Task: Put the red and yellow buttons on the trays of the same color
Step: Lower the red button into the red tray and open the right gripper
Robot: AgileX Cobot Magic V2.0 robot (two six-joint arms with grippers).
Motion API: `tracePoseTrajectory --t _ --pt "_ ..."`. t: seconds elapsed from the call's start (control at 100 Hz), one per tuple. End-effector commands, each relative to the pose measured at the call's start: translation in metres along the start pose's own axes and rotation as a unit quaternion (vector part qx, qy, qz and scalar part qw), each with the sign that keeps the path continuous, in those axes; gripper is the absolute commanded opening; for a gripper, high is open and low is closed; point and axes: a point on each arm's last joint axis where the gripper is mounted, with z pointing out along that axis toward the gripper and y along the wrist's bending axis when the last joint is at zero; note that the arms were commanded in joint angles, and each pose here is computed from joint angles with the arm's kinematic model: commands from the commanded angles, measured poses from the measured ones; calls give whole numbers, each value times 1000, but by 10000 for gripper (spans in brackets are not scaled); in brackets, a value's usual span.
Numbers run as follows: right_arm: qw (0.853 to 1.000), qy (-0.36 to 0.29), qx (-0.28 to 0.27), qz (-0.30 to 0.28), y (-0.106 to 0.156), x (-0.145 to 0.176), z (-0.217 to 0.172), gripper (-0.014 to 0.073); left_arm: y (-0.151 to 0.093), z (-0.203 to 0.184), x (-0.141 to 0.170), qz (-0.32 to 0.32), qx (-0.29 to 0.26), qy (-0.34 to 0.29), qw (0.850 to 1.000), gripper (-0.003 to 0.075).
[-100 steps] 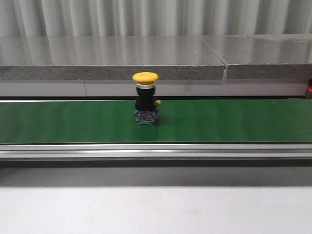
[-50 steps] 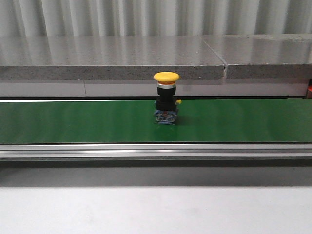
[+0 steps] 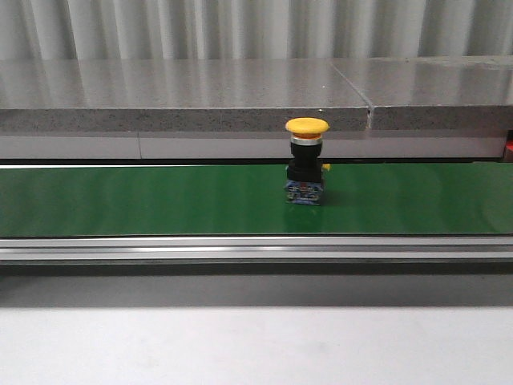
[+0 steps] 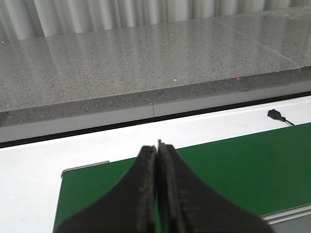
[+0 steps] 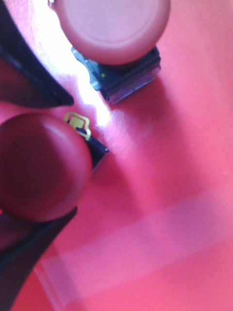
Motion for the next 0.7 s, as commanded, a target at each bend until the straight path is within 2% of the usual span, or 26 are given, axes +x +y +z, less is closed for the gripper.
tracePoseTrajectory --t 0.0,0.21,0.49,0.69 --pt "999 -53 9 -7 -5 -18 -35 512 2 -2 -15 -9 -11 -45 999 -20" --pt "998 -62 11 -7 -5 -30 -59 516 2 -2 -15 -9 -11 -45 999 -20" --pt "993 -115 14 -6 -6 -40 -126 510 2 -2 -15 -9 -11 -45 999 -20" --pt "989 -144 8 -45 7 -28 -182 510 2 -2 -15 -9 -11 -45 999 -20"
